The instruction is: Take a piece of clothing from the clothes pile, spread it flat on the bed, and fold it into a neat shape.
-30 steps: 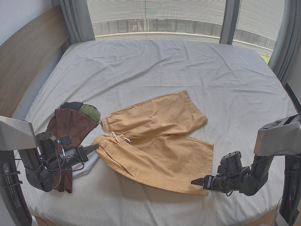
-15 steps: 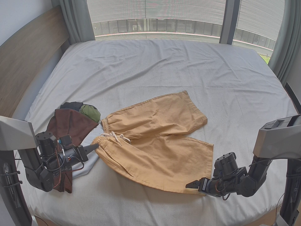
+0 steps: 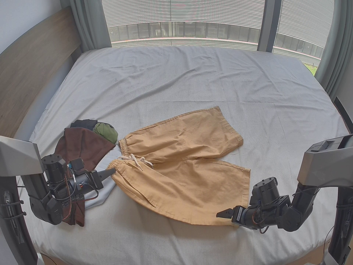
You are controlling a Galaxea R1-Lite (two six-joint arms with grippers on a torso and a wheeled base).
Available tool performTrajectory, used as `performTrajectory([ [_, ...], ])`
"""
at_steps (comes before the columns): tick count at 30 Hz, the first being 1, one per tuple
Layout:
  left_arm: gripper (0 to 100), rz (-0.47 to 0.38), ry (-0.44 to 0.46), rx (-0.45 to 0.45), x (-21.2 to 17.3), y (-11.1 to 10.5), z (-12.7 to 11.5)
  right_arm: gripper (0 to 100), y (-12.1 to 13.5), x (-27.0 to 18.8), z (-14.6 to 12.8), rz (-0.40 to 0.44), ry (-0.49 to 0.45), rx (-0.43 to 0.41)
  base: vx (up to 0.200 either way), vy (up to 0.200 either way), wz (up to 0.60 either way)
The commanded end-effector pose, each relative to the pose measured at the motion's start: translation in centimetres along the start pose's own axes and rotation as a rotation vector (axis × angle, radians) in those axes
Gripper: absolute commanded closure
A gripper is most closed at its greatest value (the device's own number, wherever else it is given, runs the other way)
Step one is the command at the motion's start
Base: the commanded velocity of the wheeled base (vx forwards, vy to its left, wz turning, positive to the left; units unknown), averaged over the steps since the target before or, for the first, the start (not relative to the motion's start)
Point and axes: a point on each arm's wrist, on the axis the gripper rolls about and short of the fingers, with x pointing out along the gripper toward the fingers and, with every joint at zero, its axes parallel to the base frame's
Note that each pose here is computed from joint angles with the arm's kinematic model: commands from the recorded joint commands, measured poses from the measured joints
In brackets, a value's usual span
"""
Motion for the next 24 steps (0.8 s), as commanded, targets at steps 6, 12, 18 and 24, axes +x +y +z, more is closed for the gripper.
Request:
performTrajectory([
  [6,100,0.0,0.006,-0.004,0.1,0.0,-0.2,0,0.6,-1.9,0.2,0.064,-0.062,0.004,0.0,0.0,0.0],
  [12,100,-0.001,0.007,-0.002,0.1,0.0,-0.2,0,0.9,-3.4,0.2,0.085,-0.078,0.0,0.0,0.0,0.0],
  [18,100,0.0,0.008,-0.002,0.1,0.0,-0.2,0,1.0,-4.0,0.4,0.096,-0.095,0.002,0.0,0.0,0.0],
  [24,100,0.0,0.009,-0.002,0.1,0.0,-0.2,0,0.9,-4.1,0.7,0.1,-0.102,0.015,0.0,0.0,0.0],
])
